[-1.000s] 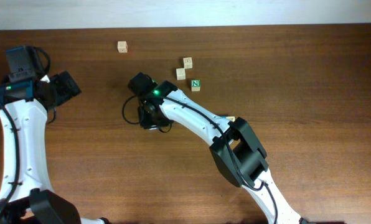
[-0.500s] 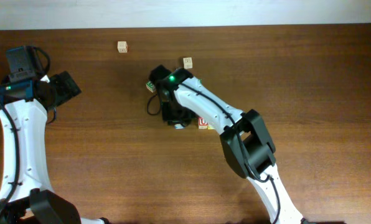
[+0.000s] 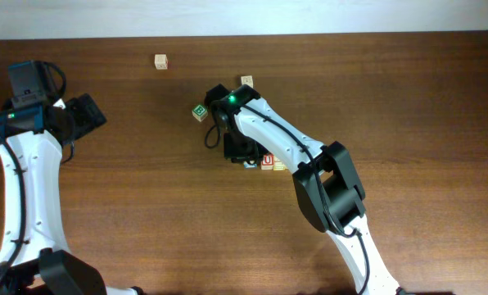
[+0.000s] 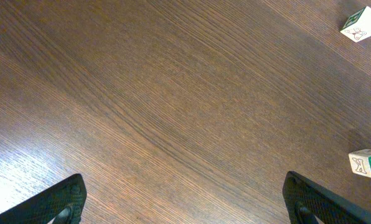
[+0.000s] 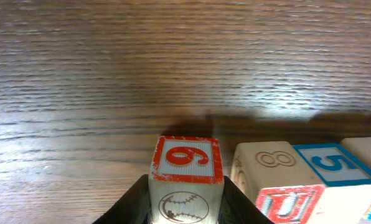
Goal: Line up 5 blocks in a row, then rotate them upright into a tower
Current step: 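Place the red 6 block left of the U block and release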
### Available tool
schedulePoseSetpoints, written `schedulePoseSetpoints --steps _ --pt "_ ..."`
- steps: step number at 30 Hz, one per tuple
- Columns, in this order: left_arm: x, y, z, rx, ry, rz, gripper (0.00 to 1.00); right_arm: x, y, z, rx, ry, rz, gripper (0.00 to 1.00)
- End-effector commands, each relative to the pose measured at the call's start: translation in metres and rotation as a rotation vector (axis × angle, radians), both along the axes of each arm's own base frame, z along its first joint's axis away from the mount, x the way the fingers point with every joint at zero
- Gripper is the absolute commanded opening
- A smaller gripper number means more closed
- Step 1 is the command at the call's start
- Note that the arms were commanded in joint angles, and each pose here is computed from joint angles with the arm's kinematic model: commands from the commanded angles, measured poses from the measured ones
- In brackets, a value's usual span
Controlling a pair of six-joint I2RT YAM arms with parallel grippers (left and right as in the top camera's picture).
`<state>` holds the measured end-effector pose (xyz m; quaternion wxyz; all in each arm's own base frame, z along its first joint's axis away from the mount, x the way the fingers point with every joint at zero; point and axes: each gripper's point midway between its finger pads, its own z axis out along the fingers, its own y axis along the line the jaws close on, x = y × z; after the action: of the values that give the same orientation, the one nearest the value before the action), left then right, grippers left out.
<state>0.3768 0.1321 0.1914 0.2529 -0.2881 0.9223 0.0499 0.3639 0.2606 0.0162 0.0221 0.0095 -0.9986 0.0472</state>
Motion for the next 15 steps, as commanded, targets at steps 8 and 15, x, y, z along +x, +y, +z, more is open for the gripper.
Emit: schedulePoseSetpoints --steps 8,15 --pt "0.0031 0.0002 0.0048 -0.011 -0.018 0.009 0.99 -0.0008 -0.0142 -0.0033 -0.048 0.016 -0.020 0.39" --pt "0.0031 0.0002 0.0048 -0.011 -0.018 0.009 0.99 -0.0030 -0.0105 0.0023 -0.023 0.023 -0.022 0.40"
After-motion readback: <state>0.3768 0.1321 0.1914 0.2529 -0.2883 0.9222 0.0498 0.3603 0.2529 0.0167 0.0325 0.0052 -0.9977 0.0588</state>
